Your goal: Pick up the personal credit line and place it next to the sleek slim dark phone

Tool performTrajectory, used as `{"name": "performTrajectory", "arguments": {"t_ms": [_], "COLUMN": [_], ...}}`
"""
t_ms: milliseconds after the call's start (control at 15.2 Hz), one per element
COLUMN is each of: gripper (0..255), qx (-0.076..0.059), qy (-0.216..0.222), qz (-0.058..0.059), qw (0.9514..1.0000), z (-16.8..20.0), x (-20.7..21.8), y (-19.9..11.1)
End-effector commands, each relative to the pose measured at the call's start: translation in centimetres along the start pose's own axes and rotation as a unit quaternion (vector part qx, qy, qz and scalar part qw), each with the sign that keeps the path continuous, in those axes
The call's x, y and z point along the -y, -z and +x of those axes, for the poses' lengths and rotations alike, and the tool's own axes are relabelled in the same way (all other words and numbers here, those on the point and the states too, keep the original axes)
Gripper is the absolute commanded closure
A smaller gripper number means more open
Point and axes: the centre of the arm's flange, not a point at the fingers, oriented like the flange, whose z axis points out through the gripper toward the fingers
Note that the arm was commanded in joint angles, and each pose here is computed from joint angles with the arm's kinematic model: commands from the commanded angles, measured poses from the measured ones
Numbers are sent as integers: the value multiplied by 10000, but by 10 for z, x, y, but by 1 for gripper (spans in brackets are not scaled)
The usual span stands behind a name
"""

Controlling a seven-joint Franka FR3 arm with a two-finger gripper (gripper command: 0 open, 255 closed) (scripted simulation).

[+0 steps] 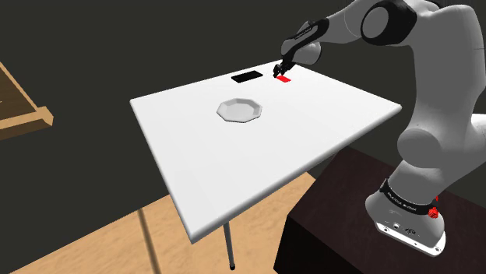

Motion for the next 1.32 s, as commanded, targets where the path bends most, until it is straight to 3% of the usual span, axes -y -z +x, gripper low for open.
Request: {"name": "performTrajectory", "arguments": {"t_ms": [0,132,198,528,792,1254], "gripper": [255,255,0,0,0,0], "qx": [-1,-1,-1,-1,-1,-1], "qy": [0,0,0,0,0,0], "qz": [0,0,0,0,0,0], "qw": [10000,10000,10000,10000,10000,10000], "z": [0,0,0,0,0,0], "x": [0,0,0,0,0,0], "y": [0,0,0,0,50,50]}}
